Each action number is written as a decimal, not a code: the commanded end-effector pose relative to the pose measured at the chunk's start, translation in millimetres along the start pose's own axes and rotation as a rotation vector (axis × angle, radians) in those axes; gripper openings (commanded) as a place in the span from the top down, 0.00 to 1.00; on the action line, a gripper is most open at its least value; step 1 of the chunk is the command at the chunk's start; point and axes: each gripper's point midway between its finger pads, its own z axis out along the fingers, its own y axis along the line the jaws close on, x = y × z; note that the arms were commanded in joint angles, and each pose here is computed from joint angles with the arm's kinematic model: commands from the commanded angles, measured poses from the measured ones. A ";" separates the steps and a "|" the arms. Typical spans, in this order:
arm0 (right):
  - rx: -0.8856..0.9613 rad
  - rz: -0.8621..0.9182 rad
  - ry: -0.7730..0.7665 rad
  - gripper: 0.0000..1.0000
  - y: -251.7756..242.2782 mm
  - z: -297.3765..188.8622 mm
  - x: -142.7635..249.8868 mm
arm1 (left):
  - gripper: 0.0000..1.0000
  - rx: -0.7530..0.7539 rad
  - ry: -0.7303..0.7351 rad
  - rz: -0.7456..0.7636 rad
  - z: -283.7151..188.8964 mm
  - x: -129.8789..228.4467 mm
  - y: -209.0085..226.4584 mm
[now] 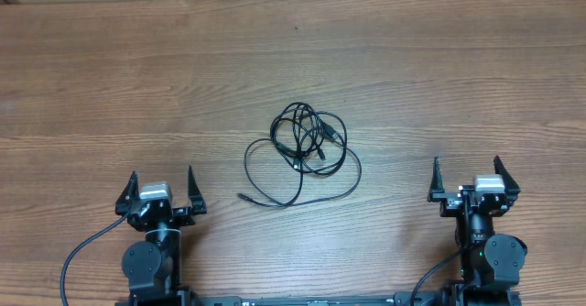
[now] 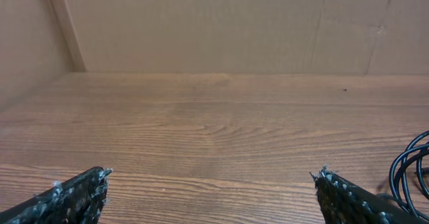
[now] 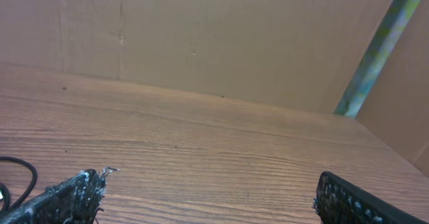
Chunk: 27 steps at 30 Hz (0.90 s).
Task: Untangle cables
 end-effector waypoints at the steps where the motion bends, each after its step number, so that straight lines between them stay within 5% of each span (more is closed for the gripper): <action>1: 0.014 0.000 0.012 0.00 -2.0 0.7 5.1 | 0.01 -0.006 -0.006 0.016 -0.3 -0.4 1.3; 27: -0.072 0.002 -0.009 0.00 12.7 0.2 1.3 | 0.00 -0.006 -0.006 0.016 -0.3 -0.4 1.3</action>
